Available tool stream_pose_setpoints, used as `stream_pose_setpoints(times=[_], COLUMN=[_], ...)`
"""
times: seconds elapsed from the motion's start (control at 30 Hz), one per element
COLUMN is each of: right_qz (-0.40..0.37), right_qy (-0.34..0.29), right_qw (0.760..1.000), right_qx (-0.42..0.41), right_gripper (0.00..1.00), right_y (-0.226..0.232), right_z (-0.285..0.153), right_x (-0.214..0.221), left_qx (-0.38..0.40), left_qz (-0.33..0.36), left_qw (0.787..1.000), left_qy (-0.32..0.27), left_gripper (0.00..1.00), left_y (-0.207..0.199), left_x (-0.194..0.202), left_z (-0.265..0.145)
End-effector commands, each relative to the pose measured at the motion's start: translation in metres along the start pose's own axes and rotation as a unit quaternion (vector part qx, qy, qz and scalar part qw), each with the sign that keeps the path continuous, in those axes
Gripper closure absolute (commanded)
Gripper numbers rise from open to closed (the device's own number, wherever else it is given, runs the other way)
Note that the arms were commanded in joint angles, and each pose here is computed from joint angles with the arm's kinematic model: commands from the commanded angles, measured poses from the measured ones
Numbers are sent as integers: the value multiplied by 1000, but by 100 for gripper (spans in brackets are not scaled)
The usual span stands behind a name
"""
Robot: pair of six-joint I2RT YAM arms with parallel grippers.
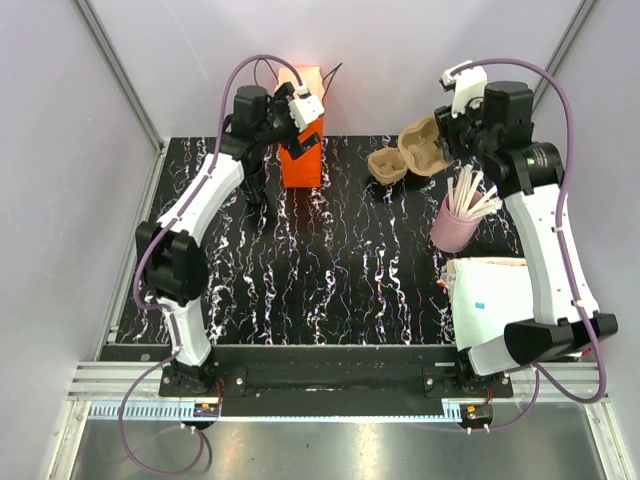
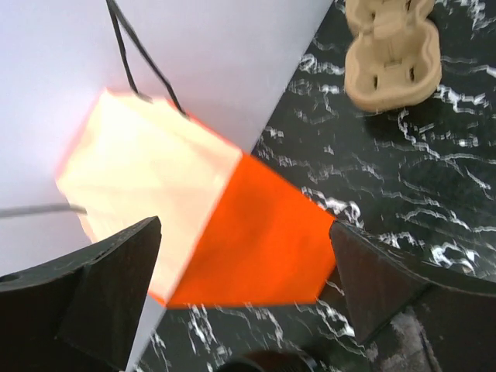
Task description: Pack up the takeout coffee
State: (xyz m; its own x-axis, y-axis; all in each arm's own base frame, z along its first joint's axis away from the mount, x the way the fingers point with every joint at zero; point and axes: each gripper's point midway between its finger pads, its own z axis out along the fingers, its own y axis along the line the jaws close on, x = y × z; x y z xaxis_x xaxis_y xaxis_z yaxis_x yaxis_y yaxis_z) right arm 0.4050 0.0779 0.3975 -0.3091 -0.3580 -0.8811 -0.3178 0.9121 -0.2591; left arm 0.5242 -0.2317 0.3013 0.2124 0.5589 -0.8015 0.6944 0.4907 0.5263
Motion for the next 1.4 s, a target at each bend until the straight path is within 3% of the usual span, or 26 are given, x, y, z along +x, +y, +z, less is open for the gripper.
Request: stream_pose_setpoints(times=[0.0, 0.1, 0.37, 0.67, 1.13, 1.23, 1.27, 1.37], right_qz=[-5, -4, 4, 15, 21, 23, 24, 25], right_qy=[-31, -32, -38, -45, -43, -40, -40, -39], right_qw=[999, 999, 999, 999, 998, 998, 998, 998], right_qx=[27, 26, 13, -11, -28, -31, -32, -36], right_gripper=[51, 51, 50, 50, 50, 50, 50, 50], right_y=[-9, -7, -2, 9, 17, 18, 18, 20], right_z=[-24, -28, -31, -33, -32, -30, -30, -30], right_x=[-8, -5, -4, -3, 1, 4, 4, 5], left_qx=[2, 23, 106, 66, 73, 79, 80, 77], left_qz=[45, 37, 41, 61, 59, 57, 55, 52], left_qw=[995, 995, 991, 995, 995, 994, 994, 995], left_qy=[-91, -94, -78, -47, -40, -42, -42, -45], left_gripper=[1, 2, 16, 16, 30, 37, 47, 62], left_y=[28, 24, -10, 11, 10, 8, 7, 8], left_x=[-58, -56, -33, -4, 9, 10, 10, 7], left_z=[3, 14, 20, 33, 35, 35, 35, 35])
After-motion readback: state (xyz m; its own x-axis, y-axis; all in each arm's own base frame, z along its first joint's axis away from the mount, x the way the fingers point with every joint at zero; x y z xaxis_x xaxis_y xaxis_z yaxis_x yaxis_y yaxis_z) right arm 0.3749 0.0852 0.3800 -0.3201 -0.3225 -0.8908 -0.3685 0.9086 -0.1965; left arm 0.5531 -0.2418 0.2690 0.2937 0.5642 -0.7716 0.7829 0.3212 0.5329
